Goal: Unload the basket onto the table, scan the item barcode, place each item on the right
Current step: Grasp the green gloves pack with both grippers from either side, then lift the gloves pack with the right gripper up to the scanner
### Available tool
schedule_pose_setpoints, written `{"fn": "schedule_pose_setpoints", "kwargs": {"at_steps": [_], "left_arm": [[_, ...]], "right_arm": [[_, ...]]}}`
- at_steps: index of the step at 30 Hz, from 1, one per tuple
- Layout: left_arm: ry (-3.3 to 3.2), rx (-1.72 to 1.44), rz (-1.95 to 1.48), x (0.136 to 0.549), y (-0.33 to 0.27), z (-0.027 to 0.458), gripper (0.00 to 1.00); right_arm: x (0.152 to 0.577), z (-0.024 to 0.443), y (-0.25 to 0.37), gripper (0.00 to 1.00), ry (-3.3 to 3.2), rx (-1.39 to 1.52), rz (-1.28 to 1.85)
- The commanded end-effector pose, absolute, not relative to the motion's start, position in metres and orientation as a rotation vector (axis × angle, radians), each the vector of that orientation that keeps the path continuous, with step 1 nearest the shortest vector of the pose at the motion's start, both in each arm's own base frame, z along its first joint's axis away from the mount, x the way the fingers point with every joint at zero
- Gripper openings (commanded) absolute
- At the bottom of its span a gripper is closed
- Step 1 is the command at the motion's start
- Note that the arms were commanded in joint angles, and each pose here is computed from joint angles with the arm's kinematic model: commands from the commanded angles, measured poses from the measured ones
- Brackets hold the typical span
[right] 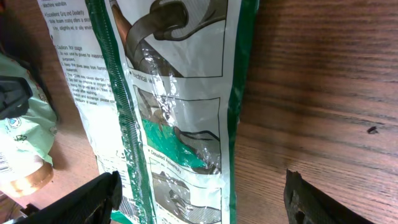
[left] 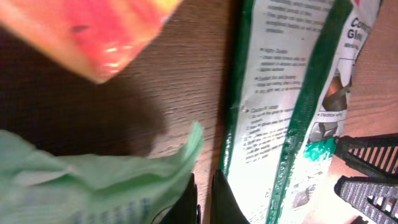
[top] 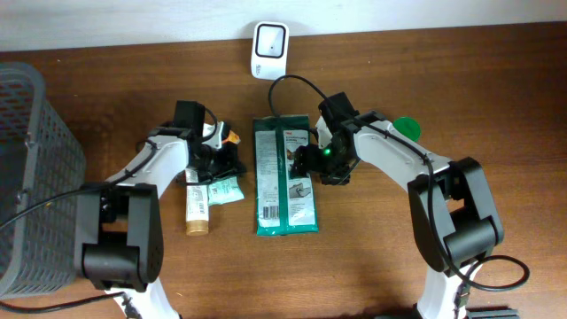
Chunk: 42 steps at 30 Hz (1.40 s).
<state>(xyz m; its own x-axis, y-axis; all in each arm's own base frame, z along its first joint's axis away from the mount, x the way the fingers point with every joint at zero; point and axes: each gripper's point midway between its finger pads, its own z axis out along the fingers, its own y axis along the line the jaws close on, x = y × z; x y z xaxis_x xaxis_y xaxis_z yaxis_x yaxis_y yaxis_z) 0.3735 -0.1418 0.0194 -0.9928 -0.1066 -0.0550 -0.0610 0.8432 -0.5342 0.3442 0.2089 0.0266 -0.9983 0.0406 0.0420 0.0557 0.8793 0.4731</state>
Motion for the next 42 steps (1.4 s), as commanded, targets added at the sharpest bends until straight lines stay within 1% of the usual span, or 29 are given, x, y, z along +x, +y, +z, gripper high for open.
{"fn": "schedule_pose_setpoints", "kwargs": {"at_steps": [1,6,10,12,13,14,17,19,21,24,26,27,28,30,31,32,33,36,37,38,42], "left_arm": [[2.928,-0.047,-0.896,0.373,-0.158,0.020,0.00],[3.022,-0.051,-0.893,0.359,-0.166,-0.013,0.00],[3.026,-0.054,-0.892,0.359,-0.167,-0.014,0.00],[3.027,-0.054,-0.892,0.359,-0.167,-0.014,0.00],[3.027,-0.054,-0.891,0.359,-0.166,-0.014,0.00],[3.027,-0.054,-0.891,0.359,-0.166,-0.014,0.00],[3.027,-0.054,-0.891,0.359,-0.166,-0.014,0.00],[3.026,-0.054,-0.892,0.359,-0.166,-0.014,0.00],[3.026,-0.054,-0.892,0.359,-0.166,-0.014,0.00],[3.027,-0.055,-0.892,0.359,-0.166,-0.014,0.00],[3.027,-0.055,-0.892,0.359,-0.166,-0.014,0.00],[3.027,-0.054,-0.891,0.359,-0.166,-0.014,0.00],[3.027,-0.054,-0.891,0.359,-0.166,-0.014,0.00],[3.027,-0.054,-0.891,0.359,-0.166,-0.014,0.00],[3.027,-0.054,-0.891,0.359,-0.166,-0.014,0.00],[3.027,-0.054,-0.891,0.359,-0.166,-0.014,0.00],[3.027,-0.054,-0.891,0.359,-0.166,-0.014,0.00],[3.027,-0.054,-0.891,0.359,-0.166,-0.014,0.00],[3.027,-0.054,-0.891,0.359,-0.166,-0.014,0.03],[3.027,-0.054,-0.891,0.359,-0.166,-0.014,0.12],[3.027,-0.054,-0.891,0.359,-0.166,-0.014,0.23]], "right_arm": [[0.340,0.019,0.209,0.80,-3.006,-0.075,-0.732],[0.339,0.019,0.209,0.80,-3.004,-0.075,-0.731],[0.339,0.018,0.209,0.80,-3.000,-0.095,-0.729],[0.336,0.012,0.208,0.80,-2.970,-0.172,-0.708],[0.333,0.004,0.207,0.78,-2.940,-0.217,-0.690],[0.330,-0.002,0.208,0.75,-2.906,-0.239,-0.701],[0.330,-0.008,0.209,0.75,-2.847,-0.269,-0.765],[0.332,-0.009,0.224,0.74,-2.815,-0.236,-0.868],[0.334,-0.012,0.252,0.69,-2.787,-0.171,-0.987],[0.347,-0.005,0.270,0.55,-2.832,-0.082,-1.094],[0.360,0.000,0.277,0.53,-2.871,-0.039,-1.169],[0.363,0.001,0.278,0.49,-2.879,-0.031,-1.181],[0.364,0.001,0.278,0.41,-2.885,-0.022,-1.188],[0.364,0.001,0.278,0.20,-2.893,0.013,-1.192],[0.365,0.002,0.278,0.08,-2.895,0.013,-1.193],[0.366,0.001,0.276,0.04,-2.896,0.007,-1.193],[0.369,0.004,0.271,0.04,-2.904,0.005,-1.196],[0.379,0.026,0.255,0.04,-2.984,0.096,-1.159],[0.385,0.044,0.246,0.04,-3.035,0.124,-1.124],[0.390,0.068,0.241,0.04,-3.063,0.134,-1.150],[0.407,0.175,0.211,0.04,-3.154,0.108,-1.367]]}}
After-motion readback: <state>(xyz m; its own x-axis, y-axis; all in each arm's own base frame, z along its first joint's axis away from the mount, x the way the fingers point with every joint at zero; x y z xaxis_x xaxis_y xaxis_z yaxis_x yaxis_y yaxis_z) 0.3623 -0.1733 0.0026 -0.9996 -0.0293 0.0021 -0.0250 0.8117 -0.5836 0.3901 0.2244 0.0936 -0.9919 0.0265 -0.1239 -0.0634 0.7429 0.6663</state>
